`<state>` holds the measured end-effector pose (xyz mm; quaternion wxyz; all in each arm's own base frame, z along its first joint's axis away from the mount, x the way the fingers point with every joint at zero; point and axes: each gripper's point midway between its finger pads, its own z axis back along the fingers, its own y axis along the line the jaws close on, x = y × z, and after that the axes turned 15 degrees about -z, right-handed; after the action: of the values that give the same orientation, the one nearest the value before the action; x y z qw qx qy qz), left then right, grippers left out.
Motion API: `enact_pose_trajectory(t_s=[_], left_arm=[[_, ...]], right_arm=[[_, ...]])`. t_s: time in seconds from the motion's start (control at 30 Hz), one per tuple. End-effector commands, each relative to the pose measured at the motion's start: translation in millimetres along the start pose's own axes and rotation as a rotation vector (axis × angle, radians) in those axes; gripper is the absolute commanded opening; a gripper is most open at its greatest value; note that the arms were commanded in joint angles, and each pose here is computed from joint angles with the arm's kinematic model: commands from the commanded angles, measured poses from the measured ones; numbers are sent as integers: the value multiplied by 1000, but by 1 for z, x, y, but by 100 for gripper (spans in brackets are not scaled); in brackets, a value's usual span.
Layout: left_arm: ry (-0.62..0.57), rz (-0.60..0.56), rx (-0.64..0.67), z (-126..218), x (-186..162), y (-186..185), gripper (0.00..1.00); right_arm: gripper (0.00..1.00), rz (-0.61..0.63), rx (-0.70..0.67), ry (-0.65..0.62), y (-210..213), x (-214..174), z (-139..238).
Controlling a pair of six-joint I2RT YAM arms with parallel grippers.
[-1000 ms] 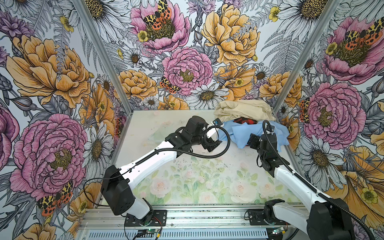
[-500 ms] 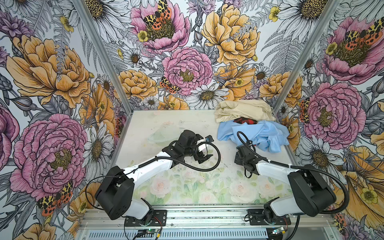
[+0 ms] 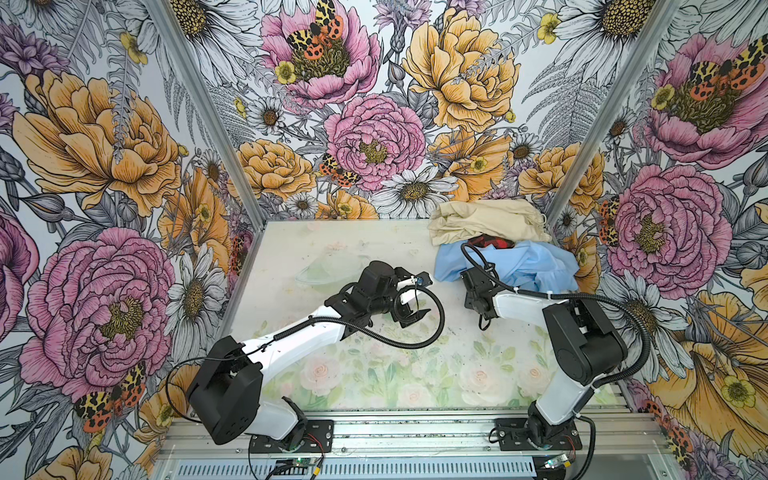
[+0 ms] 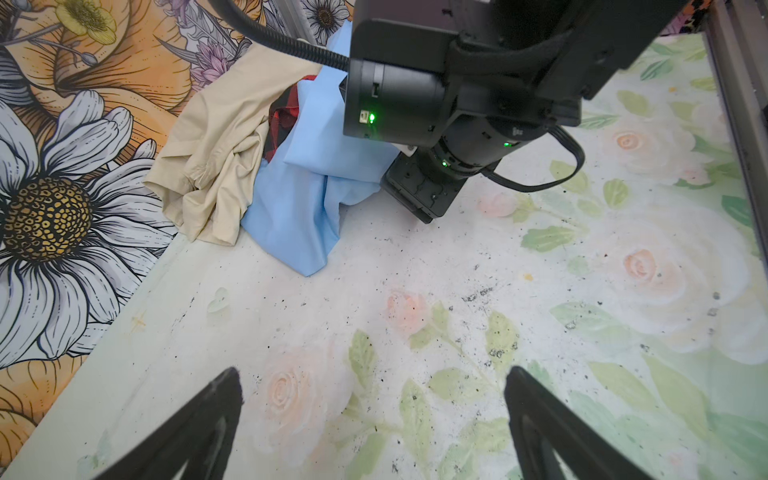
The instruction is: Pick out a specific cloth from the pile
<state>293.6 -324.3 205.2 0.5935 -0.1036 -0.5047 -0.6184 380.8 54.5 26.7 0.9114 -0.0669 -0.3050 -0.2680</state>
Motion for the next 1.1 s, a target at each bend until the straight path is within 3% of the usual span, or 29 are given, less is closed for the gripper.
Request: enact_pose_trajectory(t_s=[0.0,0.33,0.57,0.7,0.93,1.07], left_arm=[[-21,-26,45,8,14,13,99],[-6,-28,60,9,12,17,99],[-2,-26,73,11,11,21,99],[2,-27,79,11,11,22,99],[14,-29,86,12,9,24,99],[21,-32,92,12,8,25,99]], right_arm=[[64,3,13,36,5,10,-9],[60,25,49,18,29,39,-25],[37,21,65,5,35,55,-27],[30,35,70,-17,35,62,-22],[1,44,135,-30,40,72,-1],[0,31,198,-40,42,78,22]])
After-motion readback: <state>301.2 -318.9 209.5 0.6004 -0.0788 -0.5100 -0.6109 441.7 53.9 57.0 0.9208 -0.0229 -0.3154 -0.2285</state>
